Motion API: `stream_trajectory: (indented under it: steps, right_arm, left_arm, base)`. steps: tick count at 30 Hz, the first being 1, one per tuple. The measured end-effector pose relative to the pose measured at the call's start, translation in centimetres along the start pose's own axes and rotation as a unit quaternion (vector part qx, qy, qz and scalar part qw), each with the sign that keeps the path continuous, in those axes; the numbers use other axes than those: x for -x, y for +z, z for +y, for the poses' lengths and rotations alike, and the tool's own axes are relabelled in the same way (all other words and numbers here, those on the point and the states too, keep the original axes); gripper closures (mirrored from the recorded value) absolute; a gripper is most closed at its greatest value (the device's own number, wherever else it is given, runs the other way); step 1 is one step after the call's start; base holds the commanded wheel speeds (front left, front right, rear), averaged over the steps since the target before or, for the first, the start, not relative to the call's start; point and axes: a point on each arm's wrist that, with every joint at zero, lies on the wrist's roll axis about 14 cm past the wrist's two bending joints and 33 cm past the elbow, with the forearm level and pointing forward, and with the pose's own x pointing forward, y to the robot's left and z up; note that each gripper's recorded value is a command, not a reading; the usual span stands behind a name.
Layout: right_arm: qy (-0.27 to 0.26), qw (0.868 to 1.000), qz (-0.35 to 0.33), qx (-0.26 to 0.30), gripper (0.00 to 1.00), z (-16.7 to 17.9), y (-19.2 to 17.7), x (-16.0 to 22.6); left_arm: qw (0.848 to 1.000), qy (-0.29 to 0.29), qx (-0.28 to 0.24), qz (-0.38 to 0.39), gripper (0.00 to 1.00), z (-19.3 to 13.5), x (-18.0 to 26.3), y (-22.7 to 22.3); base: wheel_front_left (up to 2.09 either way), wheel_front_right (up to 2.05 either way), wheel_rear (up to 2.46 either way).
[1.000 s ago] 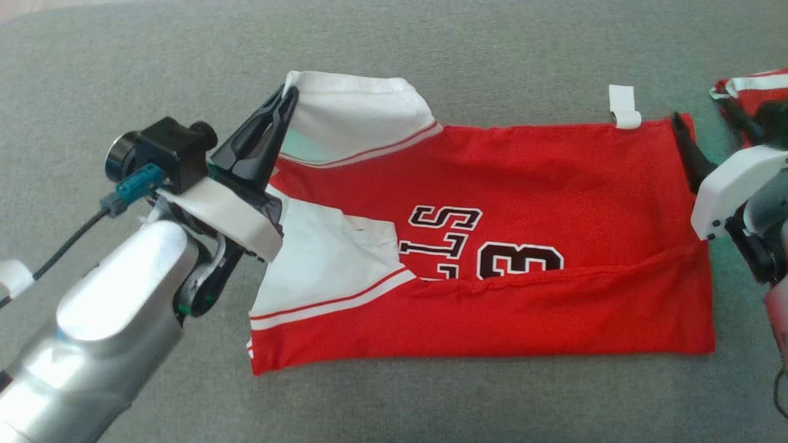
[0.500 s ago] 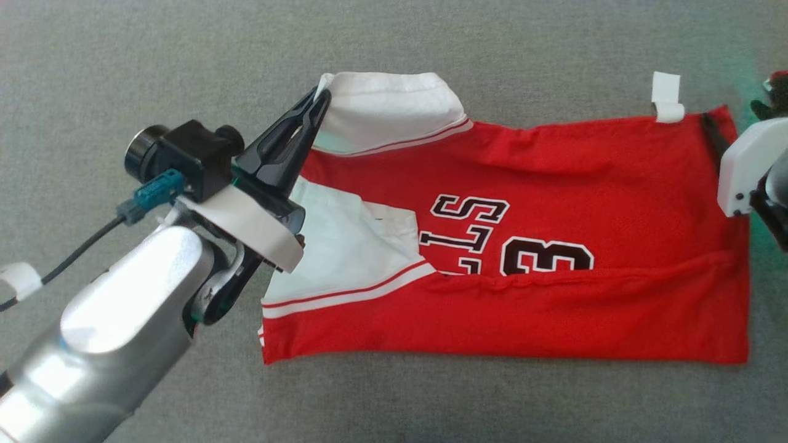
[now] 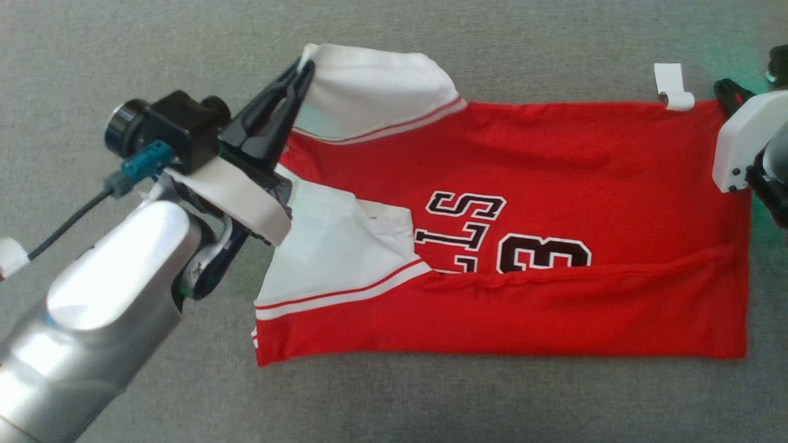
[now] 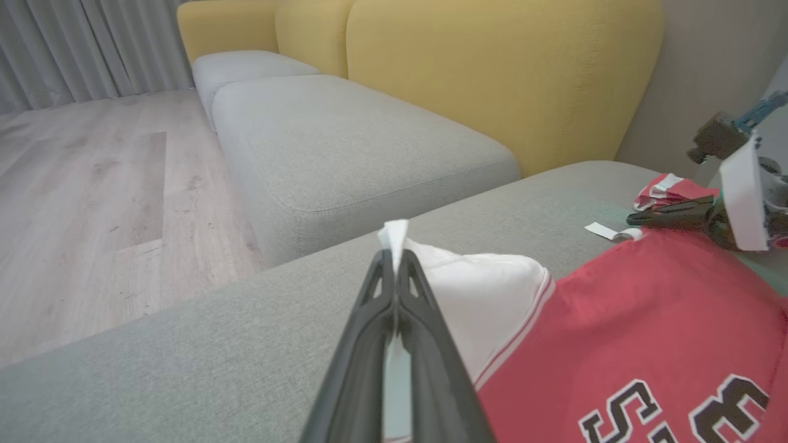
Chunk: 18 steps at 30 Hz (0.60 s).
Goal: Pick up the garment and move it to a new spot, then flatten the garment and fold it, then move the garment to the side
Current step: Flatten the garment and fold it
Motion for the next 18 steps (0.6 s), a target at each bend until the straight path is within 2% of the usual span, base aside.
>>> stream_trajectory:
  steps: [4,11,18]
  right_arm:
    - [-0.008,0.999,-0.035,-0.015,1.0,-0.9,1.5,0.8]
    - [-0.034,0.988,-0.15,-0.032,1.0,-3.7,8.7,2.2]
    - [-0.042,0.979,-0.195,-0.051,1.0,-4.3,10.7,2.1]
  left_arm:
    - [1.0,0.019,-0.006,-0.002,1.0,1.3,-0.4,0.3]
    - [0.998,0.04,-0.048,-0.019,1.0,4.1,-2.5,2.5]
    - [0.994,0.06,-0.077,-0.057,1.0,6.4,-5.4,5.0]
  base:
    - [0.0,0.0,0.0]
    - [0.0,0.0,0.0]
    - [0.0,0.0,0.0]
